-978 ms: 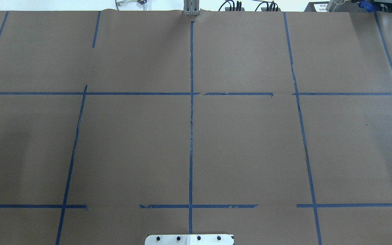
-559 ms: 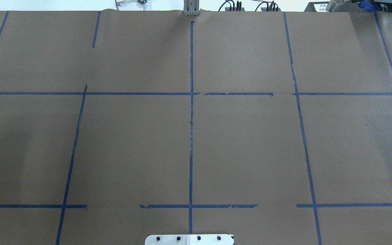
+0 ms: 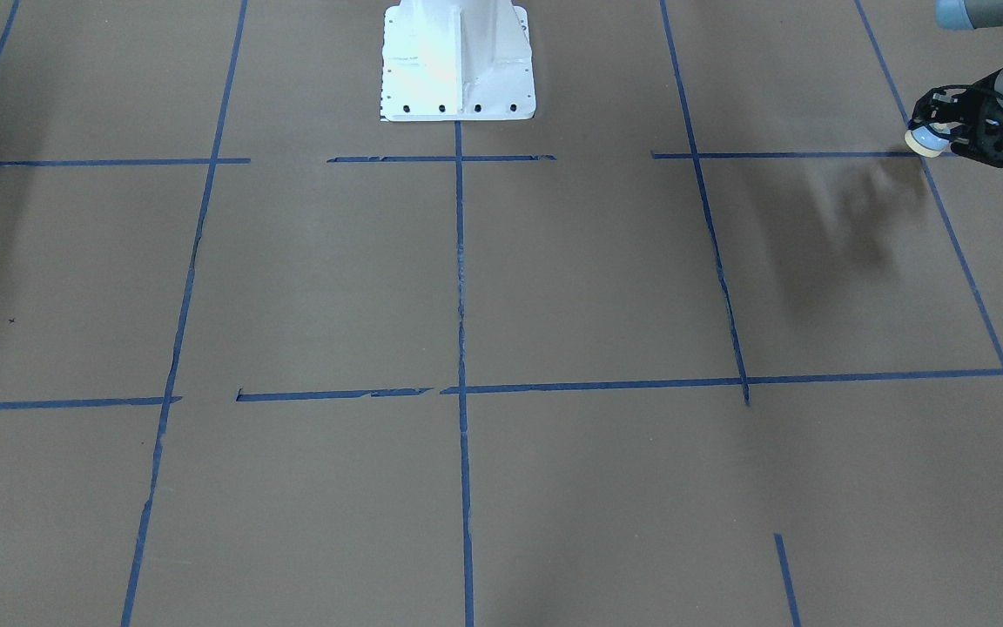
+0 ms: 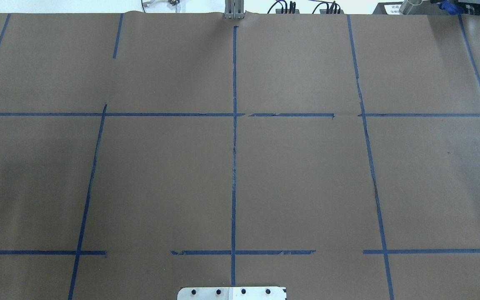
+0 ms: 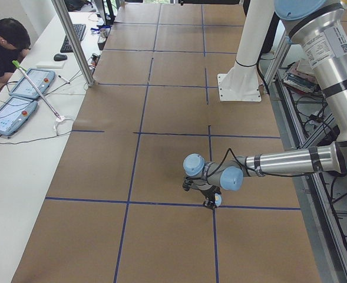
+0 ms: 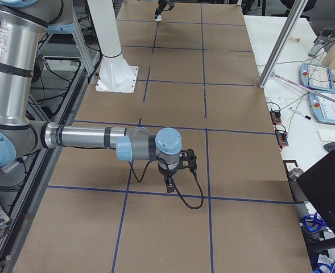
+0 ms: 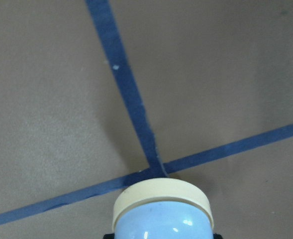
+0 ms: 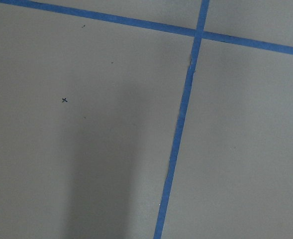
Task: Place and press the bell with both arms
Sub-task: 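Carry the white-and-blue bell in the left gripper toward the table center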
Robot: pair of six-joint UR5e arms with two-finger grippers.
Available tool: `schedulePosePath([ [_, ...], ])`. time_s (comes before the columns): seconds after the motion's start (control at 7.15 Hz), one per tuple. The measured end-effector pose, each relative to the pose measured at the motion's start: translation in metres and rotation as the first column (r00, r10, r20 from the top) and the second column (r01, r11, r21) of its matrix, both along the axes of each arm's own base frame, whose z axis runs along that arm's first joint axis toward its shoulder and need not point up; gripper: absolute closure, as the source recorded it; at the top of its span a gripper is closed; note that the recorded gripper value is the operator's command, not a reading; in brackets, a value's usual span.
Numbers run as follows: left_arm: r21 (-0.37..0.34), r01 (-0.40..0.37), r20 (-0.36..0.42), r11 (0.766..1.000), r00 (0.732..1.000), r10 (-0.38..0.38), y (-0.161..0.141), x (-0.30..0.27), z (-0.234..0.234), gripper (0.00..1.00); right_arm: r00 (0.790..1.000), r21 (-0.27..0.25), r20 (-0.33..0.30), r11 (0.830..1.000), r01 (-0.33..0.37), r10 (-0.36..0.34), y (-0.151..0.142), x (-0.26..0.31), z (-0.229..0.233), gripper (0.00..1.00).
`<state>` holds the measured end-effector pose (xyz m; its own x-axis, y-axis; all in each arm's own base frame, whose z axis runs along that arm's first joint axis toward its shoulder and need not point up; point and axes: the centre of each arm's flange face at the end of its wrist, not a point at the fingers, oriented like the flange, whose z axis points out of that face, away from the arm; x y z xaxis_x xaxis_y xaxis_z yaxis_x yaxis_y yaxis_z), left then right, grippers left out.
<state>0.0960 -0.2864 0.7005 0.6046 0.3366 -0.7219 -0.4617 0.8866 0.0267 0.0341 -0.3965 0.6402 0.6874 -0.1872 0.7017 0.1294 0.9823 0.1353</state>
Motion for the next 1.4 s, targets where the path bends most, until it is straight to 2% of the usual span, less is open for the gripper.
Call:
schedulePosePath([
  [0.14,0.036,0.099,-0.024,0.994,0.995,-0.098,-0.022,-0.016,-0.028,0.91,1.0,0.0,0.001,1.0,0.0,0.0,0.0,0.0,0.0,0.0],
  [0.28,0.039,0.198,-0.039,0.979,0.98,-0.197,-0.047,-0.019,-0.058,0.91,1.0,0.0,0.001,1.0,0.0,0.0,0.0,0.0,0.0,0.0],
  [0.56,0.001,0.352,-0.073,0.936,0.934,-0.351,-0.107,0.006,-0.123,0.92,1.0,-0.001,0.002,1.0,0.0,0.0,0.0,0.0,0.0,0.0],
  [0.7,-0.023,0.388,-0.094,0.921,0.917,-0.388,-0.131,0.03,-0.155,0.92,1.0,-0.001,0.002,1.0,0.0,0.0,0.0,0.0,0.0,0.0],
  [0.98,-0.1,0.41,-0.129,0.907,0.898,-0.42,-0.163,0.108,-0.228,0.92,1.0,-0.003,0.003,1.0,0.0,0.0,0.0,0.0,0.001,0.0],
  [1.4,-0.233,0.401,-0.107,0.886,0.895,-0.433,-0.193,0.24,-0.353,0.92,1.0,-0.008,0.002,1.0,0.0,0.0,0.001,0.0,0.004,0.0],
])
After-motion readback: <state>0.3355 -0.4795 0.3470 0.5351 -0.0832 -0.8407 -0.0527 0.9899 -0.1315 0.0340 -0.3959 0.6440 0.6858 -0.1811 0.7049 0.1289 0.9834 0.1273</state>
